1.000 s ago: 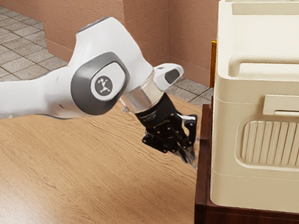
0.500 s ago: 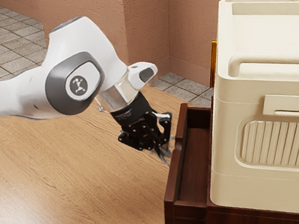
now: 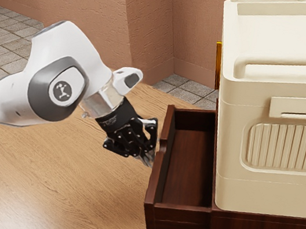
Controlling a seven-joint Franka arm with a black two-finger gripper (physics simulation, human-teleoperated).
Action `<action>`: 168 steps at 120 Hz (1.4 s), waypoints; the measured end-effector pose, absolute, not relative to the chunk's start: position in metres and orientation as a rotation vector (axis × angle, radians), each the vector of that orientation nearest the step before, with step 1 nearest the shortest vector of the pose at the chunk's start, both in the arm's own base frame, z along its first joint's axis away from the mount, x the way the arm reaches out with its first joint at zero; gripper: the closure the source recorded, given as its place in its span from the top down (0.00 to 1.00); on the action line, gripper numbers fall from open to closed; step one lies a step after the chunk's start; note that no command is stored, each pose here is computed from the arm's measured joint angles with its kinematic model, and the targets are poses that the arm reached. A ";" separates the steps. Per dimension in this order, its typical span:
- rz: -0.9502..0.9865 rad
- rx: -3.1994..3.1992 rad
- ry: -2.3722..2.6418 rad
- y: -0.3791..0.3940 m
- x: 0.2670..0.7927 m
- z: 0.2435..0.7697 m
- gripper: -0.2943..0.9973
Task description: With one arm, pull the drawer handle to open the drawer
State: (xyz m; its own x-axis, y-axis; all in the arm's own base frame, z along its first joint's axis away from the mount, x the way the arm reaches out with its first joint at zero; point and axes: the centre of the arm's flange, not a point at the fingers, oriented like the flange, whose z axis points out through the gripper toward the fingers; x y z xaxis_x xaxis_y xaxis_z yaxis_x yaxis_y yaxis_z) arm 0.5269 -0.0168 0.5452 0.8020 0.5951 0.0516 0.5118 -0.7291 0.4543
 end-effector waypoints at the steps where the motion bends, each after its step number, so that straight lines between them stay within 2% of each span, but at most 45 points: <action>1: 0.270 2.565 0.832 -0.016 0.526 0.545 0.22; 40: 0.295 2.548 0.887 0.009 0.504 0.552 0.20; 123: 0.327 2.539 0.951 0.048 0.480 0.559 0.24; 135: 0.374 2.511 0.972 0.064 0.468 0.581 0.35; 151: 0.509 2.467 1.021 0.114 0.438 0.646 0.54; 160: 0.585 2.579 0.997 0.126 0.437 0.694 0.61; 168: 0.581 2.663 0.999 0.133 0.433 0.711 0.65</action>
